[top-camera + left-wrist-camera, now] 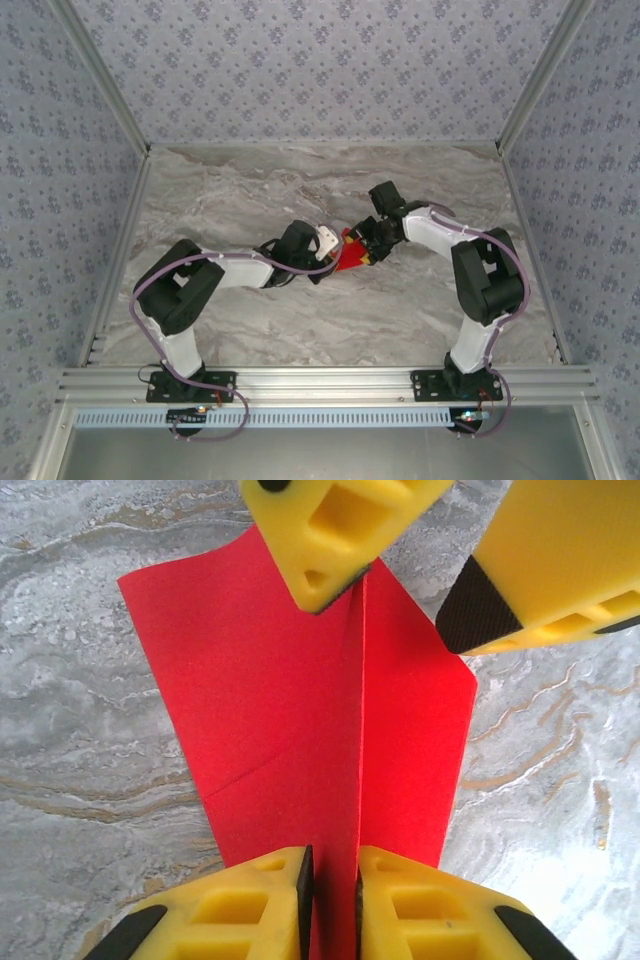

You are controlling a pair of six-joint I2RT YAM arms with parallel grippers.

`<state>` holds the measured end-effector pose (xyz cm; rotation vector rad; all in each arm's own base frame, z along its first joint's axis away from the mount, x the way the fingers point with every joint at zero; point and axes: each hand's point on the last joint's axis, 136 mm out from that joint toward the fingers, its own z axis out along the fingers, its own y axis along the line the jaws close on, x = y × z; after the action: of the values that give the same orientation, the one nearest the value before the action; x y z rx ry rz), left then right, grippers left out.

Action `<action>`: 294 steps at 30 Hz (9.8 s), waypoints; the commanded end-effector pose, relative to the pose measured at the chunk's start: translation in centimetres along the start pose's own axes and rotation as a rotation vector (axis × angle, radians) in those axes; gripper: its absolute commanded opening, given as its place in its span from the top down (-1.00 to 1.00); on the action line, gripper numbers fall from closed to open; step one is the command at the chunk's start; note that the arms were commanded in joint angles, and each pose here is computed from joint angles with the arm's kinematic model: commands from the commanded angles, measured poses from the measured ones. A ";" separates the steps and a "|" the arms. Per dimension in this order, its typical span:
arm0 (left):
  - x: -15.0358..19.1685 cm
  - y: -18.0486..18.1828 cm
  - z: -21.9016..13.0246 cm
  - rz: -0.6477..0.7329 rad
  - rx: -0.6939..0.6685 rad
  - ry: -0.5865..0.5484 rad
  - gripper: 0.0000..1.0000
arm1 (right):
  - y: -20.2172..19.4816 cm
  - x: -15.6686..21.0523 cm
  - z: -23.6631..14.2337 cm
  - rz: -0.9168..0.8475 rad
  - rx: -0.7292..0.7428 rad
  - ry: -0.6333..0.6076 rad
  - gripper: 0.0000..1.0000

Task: Fold a paper plane with a square sheet of paper (pick it up from the middle)
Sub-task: Fourth fold the wing at the center of the table.

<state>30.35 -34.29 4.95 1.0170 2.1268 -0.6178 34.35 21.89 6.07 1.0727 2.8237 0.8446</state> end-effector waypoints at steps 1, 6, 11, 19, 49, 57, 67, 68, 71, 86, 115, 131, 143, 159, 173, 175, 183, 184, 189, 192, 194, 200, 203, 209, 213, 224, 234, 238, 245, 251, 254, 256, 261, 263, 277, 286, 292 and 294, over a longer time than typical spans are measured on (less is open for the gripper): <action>1.4 -0.9 0.5 -0.094 0.047 0.040 0.59 | 0.5 0.2 -0.8 -0.085 -0.049 0.018 -0.13; 1.7 -1.4 0.8 -0.201 0.080 0.088 0.65 | 1.5 0.0 -1.3 -0.216 -0.165 0.007 -0.16; 1.9 -2.2 0.9 -0.277 0.119 0.111 0.70 | 2.1 -0.4 -2.8 -0.326 -0.262 -0.043 -0.28; 1.4 -2.7 0.8 -0.411 0.160 0.127 0.73 | 0.0 0.1 -2.8 -0.404 -0.278 -0.048 -0.28; 2.0 -2.2 0.6 -0.711 0.194 0.051 0.71 | -0.2 1.3 2.2 -0.472 -0.239 0.054 0.17; 2.0 -2.1 0.6 -0.736 0.203 0.043 0.71 | -0.4 1.3 3.0 -0.470 -0.211 0.060 0.19; 2.0 -2.2 0.7 -0.781 0.242 0.061 0.51 | -1.1 1.3 3.9 -0.481 -0.147 0.064 0.16; 1.8 -2.3 0.7 -0.787 0.250 0.059 0.48 | -1.2 1.3 3.9 -0.478 -0.137 0.063 0.15; 1.6 -2.3 0.5 -0.796 0.259 0.061 0.41 | -1.7 1.3 4.2 -0.479 -0.108 0.065 0.13; 0.6 0.4 -4.0 -0.823 0.121 0.028 0.14 | -3.8 1.0 4.8 -0.466 0.007 0.060 0.08; 0.4 -2.1 -0.2 -0.863 0.259 0.151 0.89 | -6.9 0.4 6.4 -0.424 0.192 0.054 0.01; 1.2 -1.4 0.4 -0.870 0.212 0.174 0.89 | -7.8 0.3 6.5 -0.425 0.224 0.053 0.09; 1.8 -1.4 0.7 -0.879 0.206 0.190 0.89 | -8.5 0.2 7.0 -0.426 0.256 0.064 0.20; -2.1 -1.0 -1.7 -0.862 0.218 0.083 0.80 | -9.5 0.2 7.9 -0.432 0.341 0.093 0.21; -1.7 -1.5 -0.8 -0.878 0.256 0.104 0.81 | -10.0 0.2 8.4 -0.420 0.362 0.107 0.12; -1.7 -1.5 -0.5 -0.879 0.260 0.109 0.81 | -10.0 0.2 8.5 -0.420 0.363 0.108 0.11; -0.6 -1.5 0.3 -0.886 0.253 0.147 0.85 | -9.9 0.2 8.6 -0.423 0.366 0.113 0.03; -0.4 -1.5 0.4 -0.888 0.250 0.150 0.85 | -9.9 0.2 8.6 -0.423 0.366 0.114 0.03; 0.5 -1.3 0.7 -0.894 0.229 0.179 0.86 | -9.8 0.3 8.7 -0.422 0.361 0.119 0.03; 0.9 -1.2 0.9 -0.899 0.222 0.187 0.87 | -9.8 0.3 8.7 -0.423 0.360 0.120 0.02; 1.1 -1.2 1.0 -0.901 0.219 0.194 0.87 | -9.8 0.3 8.7 -0.421 0.359 0.120 0.03; 1.6 -1.1 1.3 -0.909 0.206 0.206 0.87 | -9.8 0.5 8.7 -0.425 0.351 0.123 0.03; 1.7 -1.0 1.3 -0.911 0.200 0.212 0.88 | -9.8 0.5 8.7 -0.430 0.346 0.124 0.07; 2.1 -1.0 1.4 -0.915 0.191 0.221 0.89 | -9.5 0.6 8.7 -0.436 0.337 0.129 0.11; 2.3 -0.9 1.5 -0.919 0.189 0.225 0.89 | -9.6 0.6 8.8 -0.441 0.340 0.127 0.14; 3.1 -0.8 1.6 -0.923 0.168 0.248 0.89 | -10.3 0.7 9.2 -0.443 0.381 0.141 0.15; 3.7 -0.6 1.7 -0.924 0.149 0.269 0.89 | -10.9 0.8 9.5 -0.446 0.410 0.154 0.16; 4.5 -0.6 1.7 -0.925 0.129 0.301 0.90 | -9.8 1.2 9.2 -0.448 0.367 0.162 0.16; 6.5 -0.8 1.6 -0.909 0.089 0.382 0.96 | -0.9 0.7 3.8 -0.526 0.100 0.032 0.16; 7.3 -0.8 1.7 -0.904 0.074 0.417 0.98 | 1.4 1.0 0.5 -0.587 -0.039 -0.023 0.27; 7.5 -0.8 1.7 -0.904 0.067 0.425 0.98 | 1.0 1.5 1.2 -0.633 -0.062 0.009 0.58; 7.6 -0.7 1.7 -0.901 0.061 0.431 0.99 | 1.0 2.2 2.0 -0.641 -0.100 0.051 0.76; 7.6 -0.7 1.6 -0.900 0.054 0.438 1.00 | 1.0 3.6 3.1 -0.754 -0.125 0.107 1.00; 7.7 -0.8 1.6 -0.902 0.052 0.442 1.00 | 0.7 3.7 3.7 -0.768 -0.111 0.122 1.00; 10.5 -1.1 1.0 -0.894 -0.010 0.545 1.00 | -1.8 -1.8 4.9 -0.785 -0.006 0.053 1.00; 11.6 -1.1 0.6 -0.893 -0.023 0.568 1.00 | 1.0 -3.7 1.3 -0.798 -0.115 -0.045 1.00; 11.2 -1.0 0.9 -0.892 -0.021 0.564 1.00 | 1.6 -0.1 2.1 -0.828 -0.172 -0.003 1.00; 11.1 -1.0 1.0 -0.891 -0.021 0.565 1.00 | 1.1 0.4 3.3 -0.824 -0.155 0.026 1.00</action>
<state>28.82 -34.34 1.88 0.2070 2.8233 -1.0437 36.32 23.42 4.94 -0.1426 2.7104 0.8977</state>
